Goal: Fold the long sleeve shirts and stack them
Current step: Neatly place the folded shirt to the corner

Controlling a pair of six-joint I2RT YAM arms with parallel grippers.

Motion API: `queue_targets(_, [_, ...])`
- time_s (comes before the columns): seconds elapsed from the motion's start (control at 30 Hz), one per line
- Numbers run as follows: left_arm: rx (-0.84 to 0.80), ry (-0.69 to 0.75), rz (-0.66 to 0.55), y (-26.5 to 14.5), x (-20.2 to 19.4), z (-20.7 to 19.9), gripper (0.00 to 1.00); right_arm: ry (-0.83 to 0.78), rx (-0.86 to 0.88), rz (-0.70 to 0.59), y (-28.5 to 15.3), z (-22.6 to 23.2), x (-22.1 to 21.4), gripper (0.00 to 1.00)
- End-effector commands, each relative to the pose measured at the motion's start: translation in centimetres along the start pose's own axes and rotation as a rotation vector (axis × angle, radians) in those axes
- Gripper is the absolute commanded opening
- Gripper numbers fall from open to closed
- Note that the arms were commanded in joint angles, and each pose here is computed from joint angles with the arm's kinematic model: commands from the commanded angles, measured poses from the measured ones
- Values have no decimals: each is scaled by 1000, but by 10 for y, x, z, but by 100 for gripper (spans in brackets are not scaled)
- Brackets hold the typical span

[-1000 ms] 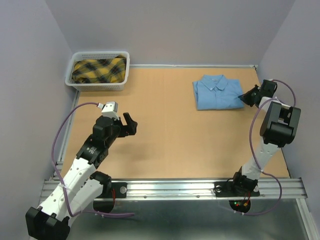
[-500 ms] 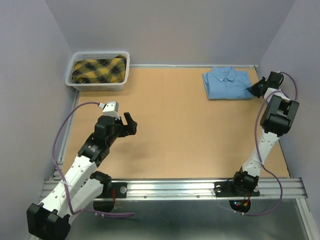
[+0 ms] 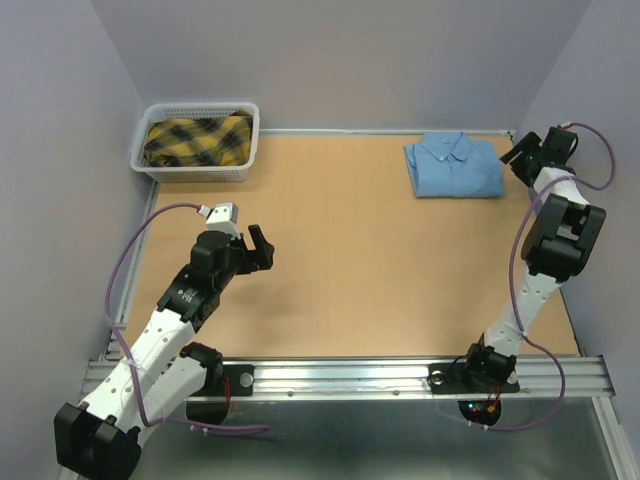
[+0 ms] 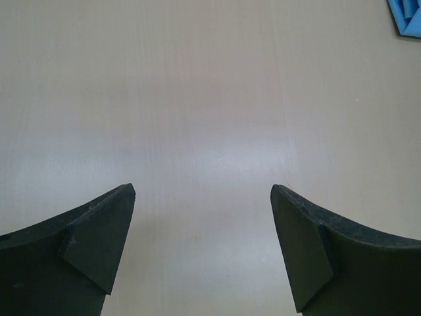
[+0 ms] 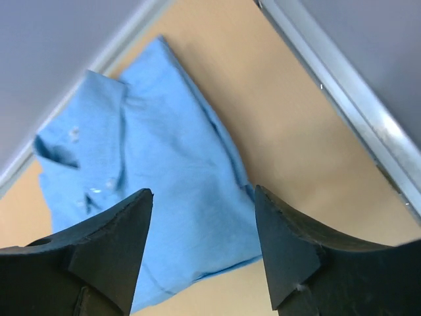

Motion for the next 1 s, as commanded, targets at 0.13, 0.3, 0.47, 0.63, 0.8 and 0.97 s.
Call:
queue_targets(0.13, [-14,-4,-83,-3,20,-3,96,-283,8,-154,-54,77,-7,70])
queue_targets(0.3, [-17,-4,-82,-3,20,-3,96,-490,18,-86,-47,116,-75,66])
queue_targets(0.47, [-14,-3,-85,-3,20,-3,96,-571,16,-22,-30,124,-116,62])
queue_targets(0.63, [-15,-2,-80,-3,19,-3,96,-676,34,20,-22,143,-164,61])
queue_targets(0.8, [-14,-2,-78,-3,19,-3,96,-753,-43,-45,-17,151,-175,57])
queue_targets(0.97, [-15,-2,-75,-2,18,-3,96,-770,-61,-129,-13,170,-161,54])
Point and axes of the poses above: each gripper's point midway between its finger pads, its own y axis out along the fingers, its own z axis along the line the jaws close on, x = y × z, the point moved 7 cm from there along -y, back along the fingers, and after that the axes turned 11 degrees about y, right-handed, at the moved point
